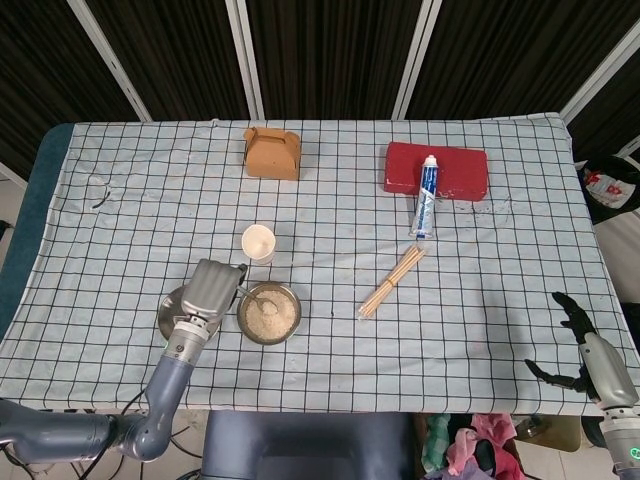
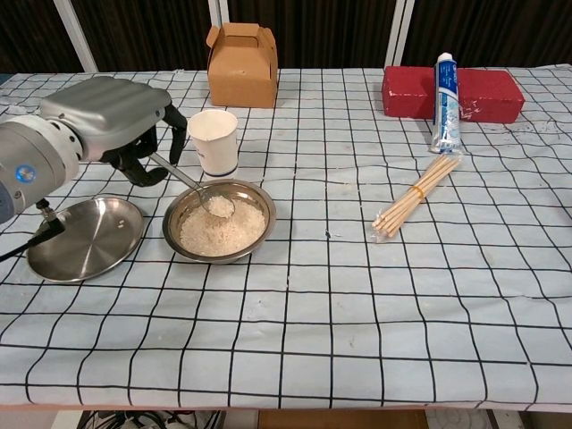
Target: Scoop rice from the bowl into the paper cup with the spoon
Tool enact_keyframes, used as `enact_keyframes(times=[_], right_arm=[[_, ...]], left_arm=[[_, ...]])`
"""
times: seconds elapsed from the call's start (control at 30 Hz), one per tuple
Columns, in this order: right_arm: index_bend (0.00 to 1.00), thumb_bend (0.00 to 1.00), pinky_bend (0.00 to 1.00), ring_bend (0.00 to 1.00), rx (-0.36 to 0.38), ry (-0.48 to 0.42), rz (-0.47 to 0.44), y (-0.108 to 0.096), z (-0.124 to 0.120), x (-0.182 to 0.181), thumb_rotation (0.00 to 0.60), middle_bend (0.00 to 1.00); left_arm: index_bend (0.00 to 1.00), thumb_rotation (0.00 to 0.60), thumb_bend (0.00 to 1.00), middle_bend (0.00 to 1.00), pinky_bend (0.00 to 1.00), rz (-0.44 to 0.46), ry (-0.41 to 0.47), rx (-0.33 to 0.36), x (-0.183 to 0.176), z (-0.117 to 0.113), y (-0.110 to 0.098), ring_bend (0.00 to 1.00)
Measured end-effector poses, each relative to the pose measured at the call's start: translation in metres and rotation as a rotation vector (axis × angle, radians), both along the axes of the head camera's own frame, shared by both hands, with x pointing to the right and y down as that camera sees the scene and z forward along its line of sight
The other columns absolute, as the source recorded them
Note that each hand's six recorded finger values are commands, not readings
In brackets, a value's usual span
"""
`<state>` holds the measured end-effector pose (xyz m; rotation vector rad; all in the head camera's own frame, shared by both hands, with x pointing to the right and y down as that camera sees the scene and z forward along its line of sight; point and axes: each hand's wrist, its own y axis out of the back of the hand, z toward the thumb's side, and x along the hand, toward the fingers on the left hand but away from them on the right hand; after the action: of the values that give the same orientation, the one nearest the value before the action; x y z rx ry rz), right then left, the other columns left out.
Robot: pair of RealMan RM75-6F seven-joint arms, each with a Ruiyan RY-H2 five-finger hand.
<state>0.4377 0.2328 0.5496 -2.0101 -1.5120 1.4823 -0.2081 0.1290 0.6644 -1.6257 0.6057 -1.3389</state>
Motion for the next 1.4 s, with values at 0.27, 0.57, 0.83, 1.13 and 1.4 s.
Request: enact_keyframes(times=[0.27, 0.57, 0.83, 1.13, 1.4], right_arm=[[0.00, 0.17, 0.18, 0.00, -0.001, 0.003, -0.003, 0.000, 0.000, 0.000, 0.600, 0.00], [0.00, 0.17, 0.18, 0.00, -0.002, 0.003, -0.002, 0.001, 0.000, 0.000, 0.600, 0.00], [0.00, 0.17, 0.18, 0.00, -0.003, 0.004, -0.002, 0.001, 0.001, 0.000, 0.600, 0.00], [0.00, 0.17, 0.18, 0.00, -0.004, 0.004, -0.001, 0.000, 0.001, 0.000, 0.600, 0.00], [0.00, 0.17, 0.18, 0.00, -0.005, 0.008, -0.005, 0.001, 0.001, 0.000, 0.600, 0.00]], left_arm=[[0.78, 0.600, 0.50, 1.00, 1.00, -0.012, 0.008, 0.005, -0.005, -0.007, -0.006, 1.00], [0.78, 0.600, 0.50, 1.00, 1.00, -0.037, 0.012, -0.005, -0.012, -0.007, -0.008, 1.00], [0.78, 0.600, 0.50, 1.00, 1.00, -0.058, 0.019, -0.025, -0.013, -0.006, -0.009, 1.00], [0.78, 0.600, 0.50, 1.00, 1.00, -0.070, 0.029, -0.023, -0.012, -0.008, -0.013, 1.00], [0.78, 0.600, 0.50, 1.00, 1.00, -0.103, 0.050, -0.015, -0.008, -0.016, -0.026, 1.00]])
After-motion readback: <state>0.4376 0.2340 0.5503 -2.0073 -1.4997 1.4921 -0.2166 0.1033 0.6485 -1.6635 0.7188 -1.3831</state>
